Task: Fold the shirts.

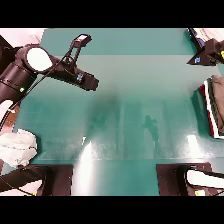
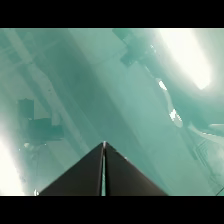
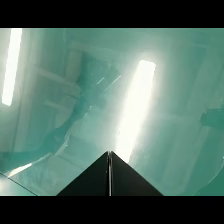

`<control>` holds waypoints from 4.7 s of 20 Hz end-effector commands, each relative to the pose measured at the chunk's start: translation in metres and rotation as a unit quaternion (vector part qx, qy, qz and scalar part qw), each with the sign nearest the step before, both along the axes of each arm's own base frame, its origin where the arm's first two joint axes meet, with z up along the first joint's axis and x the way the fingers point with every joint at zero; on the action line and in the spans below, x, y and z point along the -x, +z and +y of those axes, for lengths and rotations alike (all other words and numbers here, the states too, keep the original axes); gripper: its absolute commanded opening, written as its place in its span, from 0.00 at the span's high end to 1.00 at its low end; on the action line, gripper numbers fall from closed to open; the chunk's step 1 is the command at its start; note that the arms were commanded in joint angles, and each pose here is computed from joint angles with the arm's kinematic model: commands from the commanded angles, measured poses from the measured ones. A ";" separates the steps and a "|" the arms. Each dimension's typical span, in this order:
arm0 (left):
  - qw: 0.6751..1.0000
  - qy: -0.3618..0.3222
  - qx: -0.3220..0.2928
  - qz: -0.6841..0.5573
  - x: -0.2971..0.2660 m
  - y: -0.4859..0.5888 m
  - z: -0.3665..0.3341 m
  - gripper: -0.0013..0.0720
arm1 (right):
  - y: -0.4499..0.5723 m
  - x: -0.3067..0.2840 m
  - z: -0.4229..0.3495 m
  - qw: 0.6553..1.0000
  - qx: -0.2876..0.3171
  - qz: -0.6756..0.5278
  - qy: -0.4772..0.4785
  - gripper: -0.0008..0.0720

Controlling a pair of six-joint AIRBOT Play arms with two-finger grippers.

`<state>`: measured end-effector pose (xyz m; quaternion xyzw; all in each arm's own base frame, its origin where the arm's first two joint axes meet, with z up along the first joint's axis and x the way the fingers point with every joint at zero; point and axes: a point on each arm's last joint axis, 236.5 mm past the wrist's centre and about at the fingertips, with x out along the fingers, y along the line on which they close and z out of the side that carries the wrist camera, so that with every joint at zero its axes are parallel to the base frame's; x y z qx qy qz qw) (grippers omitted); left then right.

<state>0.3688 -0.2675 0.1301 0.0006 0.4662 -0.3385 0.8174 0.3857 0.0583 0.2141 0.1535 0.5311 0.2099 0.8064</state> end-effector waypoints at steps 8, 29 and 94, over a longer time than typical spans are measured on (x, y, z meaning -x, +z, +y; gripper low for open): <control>1.000 0.000 0.000 -0.001 0.000 0.000 0.000 0.94 | -0.002 0.005 0.000 1.000 0.001 0.009 0.005 0.97; 0.857 0.296 -0.410 0.098 0.178 -0.081 0.307 0.11 | 0.020 0.050 0.085 0.986 0.018 -0.033 0.160 0.97; 0.972 0.066 -0.005 0.224 -0.010 -0.163 0.023 0.11 | 0.104 0.056 -0.002 0.981 0.043 -0.189 -0.009 0.97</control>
